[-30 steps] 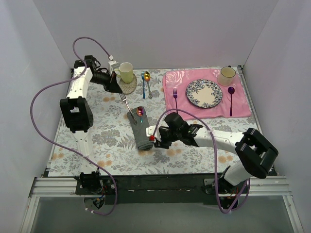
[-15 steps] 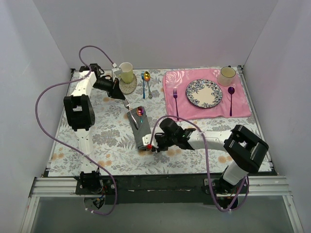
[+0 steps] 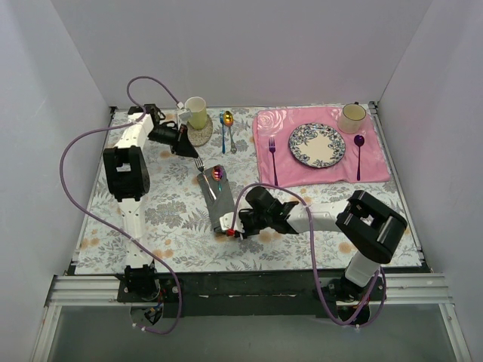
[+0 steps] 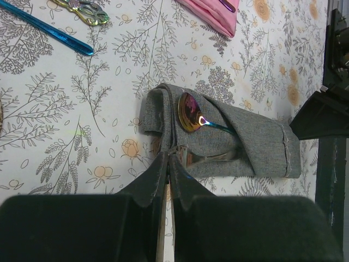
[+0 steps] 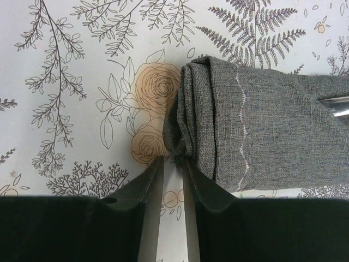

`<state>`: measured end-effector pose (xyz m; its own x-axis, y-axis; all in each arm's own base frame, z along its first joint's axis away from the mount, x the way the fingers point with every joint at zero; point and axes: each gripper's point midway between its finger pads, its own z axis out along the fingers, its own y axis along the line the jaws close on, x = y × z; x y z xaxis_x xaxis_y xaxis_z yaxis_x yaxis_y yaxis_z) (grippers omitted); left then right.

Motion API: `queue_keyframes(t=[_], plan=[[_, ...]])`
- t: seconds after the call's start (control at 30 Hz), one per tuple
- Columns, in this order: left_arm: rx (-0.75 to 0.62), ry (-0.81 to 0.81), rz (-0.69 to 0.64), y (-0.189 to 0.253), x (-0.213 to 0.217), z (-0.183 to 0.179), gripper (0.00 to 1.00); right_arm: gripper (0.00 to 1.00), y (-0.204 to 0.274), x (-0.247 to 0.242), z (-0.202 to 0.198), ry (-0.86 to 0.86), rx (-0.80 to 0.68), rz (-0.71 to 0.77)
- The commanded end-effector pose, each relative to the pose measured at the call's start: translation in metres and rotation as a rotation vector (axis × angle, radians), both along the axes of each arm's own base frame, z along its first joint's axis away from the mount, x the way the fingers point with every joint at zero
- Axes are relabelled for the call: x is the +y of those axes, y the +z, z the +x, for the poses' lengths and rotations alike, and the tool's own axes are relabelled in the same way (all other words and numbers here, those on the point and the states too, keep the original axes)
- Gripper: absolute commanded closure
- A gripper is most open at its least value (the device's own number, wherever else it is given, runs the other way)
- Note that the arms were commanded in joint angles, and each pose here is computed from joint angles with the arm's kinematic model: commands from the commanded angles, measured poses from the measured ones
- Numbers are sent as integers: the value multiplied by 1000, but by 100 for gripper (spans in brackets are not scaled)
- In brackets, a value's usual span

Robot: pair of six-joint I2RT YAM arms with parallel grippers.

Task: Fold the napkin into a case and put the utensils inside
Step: Insert the fork into the folded napkin.

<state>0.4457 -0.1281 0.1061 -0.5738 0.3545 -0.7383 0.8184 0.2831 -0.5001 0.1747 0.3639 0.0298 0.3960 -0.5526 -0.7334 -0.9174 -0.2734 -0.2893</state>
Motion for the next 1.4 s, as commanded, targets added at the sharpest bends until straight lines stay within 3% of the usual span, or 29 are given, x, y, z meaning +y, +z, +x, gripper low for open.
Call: queue_keyframes(t=[0.0,0.5,0.8,1.37], plan=[[57,-17,-61,1,-13,-10,100,72,0,0,4,15,-63,13],[83,-4,-59,1,-13,-11,100,73,1,-8,-7,54,-75,8],[74,8,-46,2,-12,-5,100,73,15,-7,-33,137,-67,56],[127,17,-82,5,-16,-10,100,73,-8,11,-7,35,-124,6]])
